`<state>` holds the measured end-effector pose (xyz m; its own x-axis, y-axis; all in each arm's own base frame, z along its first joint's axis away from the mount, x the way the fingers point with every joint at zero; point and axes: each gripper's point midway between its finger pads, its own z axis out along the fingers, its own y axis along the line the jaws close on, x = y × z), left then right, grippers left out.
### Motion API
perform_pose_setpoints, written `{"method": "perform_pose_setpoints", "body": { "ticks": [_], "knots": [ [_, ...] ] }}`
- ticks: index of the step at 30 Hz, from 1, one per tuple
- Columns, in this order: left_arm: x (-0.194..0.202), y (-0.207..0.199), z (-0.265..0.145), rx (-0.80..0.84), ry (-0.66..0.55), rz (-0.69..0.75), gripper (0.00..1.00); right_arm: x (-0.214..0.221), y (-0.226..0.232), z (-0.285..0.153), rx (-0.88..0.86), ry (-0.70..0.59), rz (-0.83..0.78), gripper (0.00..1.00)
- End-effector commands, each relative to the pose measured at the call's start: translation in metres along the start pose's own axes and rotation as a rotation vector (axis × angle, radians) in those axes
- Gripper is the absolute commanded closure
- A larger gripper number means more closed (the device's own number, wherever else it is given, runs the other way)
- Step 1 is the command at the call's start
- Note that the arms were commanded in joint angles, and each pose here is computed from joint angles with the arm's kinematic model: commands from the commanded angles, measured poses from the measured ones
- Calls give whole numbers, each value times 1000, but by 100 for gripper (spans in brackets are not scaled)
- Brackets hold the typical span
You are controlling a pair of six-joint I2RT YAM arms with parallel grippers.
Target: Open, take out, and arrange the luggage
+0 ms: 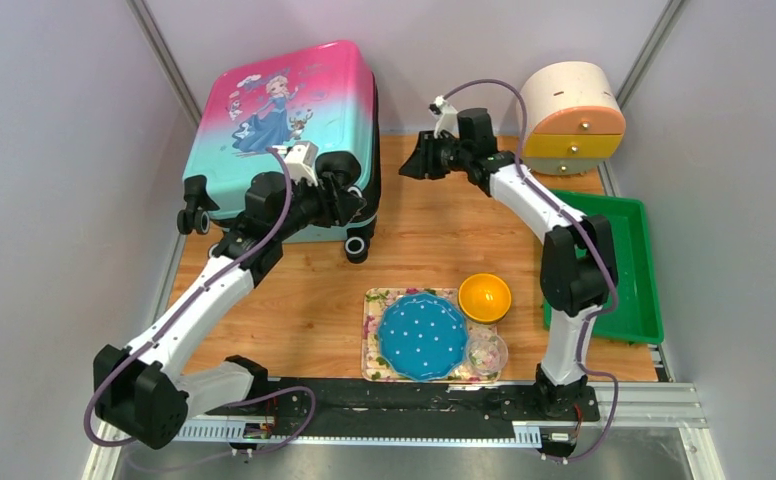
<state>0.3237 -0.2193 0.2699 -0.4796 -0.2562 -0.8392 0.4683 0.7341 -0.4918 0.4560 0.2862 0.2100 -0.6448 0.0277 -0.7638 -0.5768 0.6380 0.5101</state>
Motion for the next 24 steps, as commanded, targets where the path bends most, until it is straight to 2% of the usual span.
{"method": "perform_pose_setpoints", "body": {
  "ticks": [1, 5, 8, 9, 12, 14, 16, 20, 21, 22, 24],
  "knots": [
    [-87, -83, -47, 318, -348, 459, 100, -43, 65, 29, -142, -111, -82, 67],
    [-87, -77, -59, 276, -370, 555, 100, -39, 94, 56, -217, -93, -59, 67],
    [-86, -66, -61, 212, -358, 577, 100, -55, 114, 57, -265, -144, -51, 66],
    [-83, -60, -61, 180, -343, 570, 93, -61, 121, 55, -286, -161, -58, 65],
    [-89, -26, -62, -15, -329, 518, 38, -87, 143, 44, -339, -248, -85, 65],
    [-99, -3, -68, -164, -341, 516, 22, -98, 154, 39, -356, -282, -105, 64],
    [-97, 22, -76, -291, -308, 595, 21, -104, 158, 39, -362, -302, -117, 64],
    [-124, 82, -120, -731, -321, 780, 20, -110, 159, 47, -359, -309, -117, 64],
    [-143, 84, -134, -824, -361, 899, 20, -111, 159, 48, -356, -317, -119, 64],
    [-140, 97, -142, -907, -348, 958, 20, -110, 160, 50, -359, -315, -118, 64],
    [-157, 101, -166, -1022, -396, 1056, 20, -109, 164, 53, -367, -315, -121, 64]
  ]
}}
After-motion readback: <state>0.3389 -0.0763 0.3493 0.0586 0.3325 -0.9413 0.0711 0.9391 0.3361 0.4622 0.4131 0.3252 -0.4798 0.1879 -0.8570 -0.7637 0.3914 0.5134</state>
